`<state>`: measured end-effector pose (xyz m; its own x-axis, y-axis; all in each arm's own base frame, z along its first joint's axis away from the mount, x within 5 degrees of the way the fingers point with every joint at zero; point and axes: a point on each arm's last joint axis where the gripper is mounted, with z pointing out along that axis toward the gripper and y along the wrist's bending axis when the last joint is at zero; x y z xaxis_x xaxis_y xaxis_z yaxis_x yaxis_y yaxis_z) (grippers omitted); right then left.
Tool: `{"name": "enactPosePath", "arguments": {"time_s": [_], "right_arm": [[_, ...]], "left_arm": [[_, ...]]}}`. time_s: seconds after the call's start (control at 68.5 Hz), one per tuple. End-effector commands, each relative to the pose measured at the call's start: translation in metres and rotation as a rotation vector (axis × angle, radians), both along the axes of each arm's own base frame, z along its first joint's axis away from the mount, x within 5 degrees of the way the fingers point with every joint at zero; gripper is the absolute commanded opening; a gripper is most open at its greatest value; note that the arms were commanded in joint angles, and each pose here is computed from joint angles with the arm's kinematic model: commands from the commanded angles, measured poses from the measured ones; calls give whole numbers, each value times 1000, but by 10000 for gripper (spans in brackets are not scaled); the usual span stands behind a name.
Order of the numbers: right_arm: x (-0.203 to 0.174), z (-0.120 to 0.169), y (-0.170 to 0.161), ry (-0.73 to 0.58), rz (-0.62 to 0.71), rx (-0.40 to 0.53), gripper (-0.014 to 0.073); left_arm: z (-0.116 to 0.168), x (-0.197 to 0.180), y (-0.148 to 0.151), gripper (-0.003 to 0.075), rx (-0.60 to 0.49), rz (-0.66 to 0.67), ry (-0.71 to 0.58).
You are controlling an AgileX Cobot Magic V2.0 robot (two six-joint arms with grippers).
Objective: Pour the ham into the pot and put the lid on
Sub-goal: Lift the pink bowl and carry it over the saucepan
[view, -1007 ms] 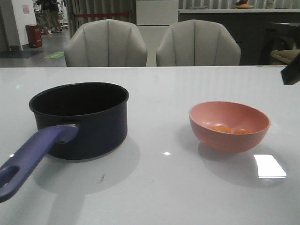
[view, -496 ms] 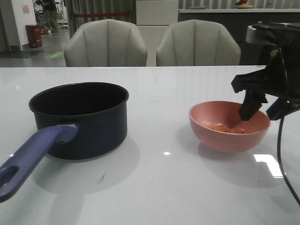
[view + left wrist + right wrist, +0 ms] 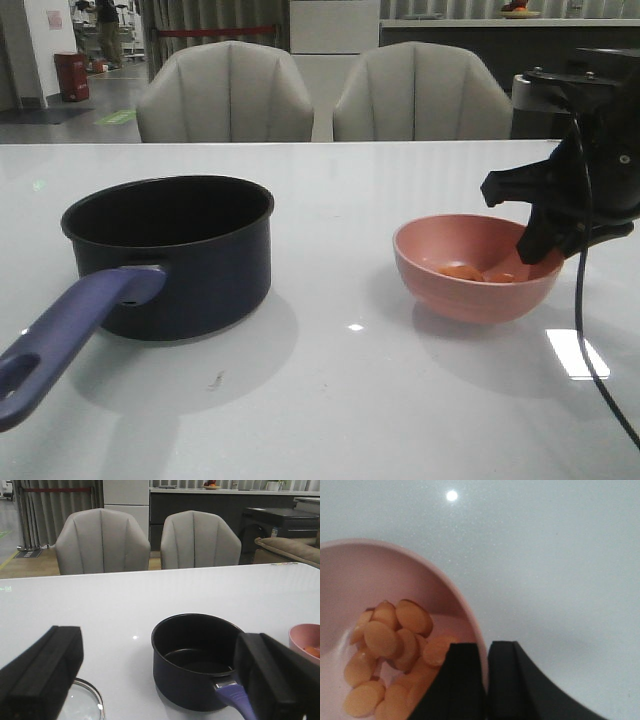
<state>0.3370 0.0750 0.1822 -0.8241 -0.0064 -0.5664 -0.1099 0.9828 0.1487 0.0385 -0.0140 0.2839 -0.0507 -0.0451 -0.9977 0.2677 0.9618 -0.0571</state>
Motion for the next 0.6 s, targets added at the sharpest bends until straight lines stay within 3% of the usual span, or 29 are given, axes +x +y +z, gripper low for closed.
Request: {"name": "enactPosePath", "arguments": {"time_s": [0.0, 0.117, 0.292, 0.423, 0.584], "right_arm": [[10, 27, -2, -154, -18, 15, 140], [8, 40, -1, -172, -7, 19, 140], [9, 90, 13, -253, 87, 16, 140], [9, 127, 44, -260, 240, -1, 140], [13, 145, 89, -244, 372, -8, 140]], "left_arm": [[14, -1, 1, 657, -36, -2, -79], [14, -1, 1, 657, -36, -2, -79], [14, -1, 1, 657, -36, -2, -79], [14, -1, 1, 657, -36, -2, -79], [14, -1, 1, 657, -36, -2, -80]]}}
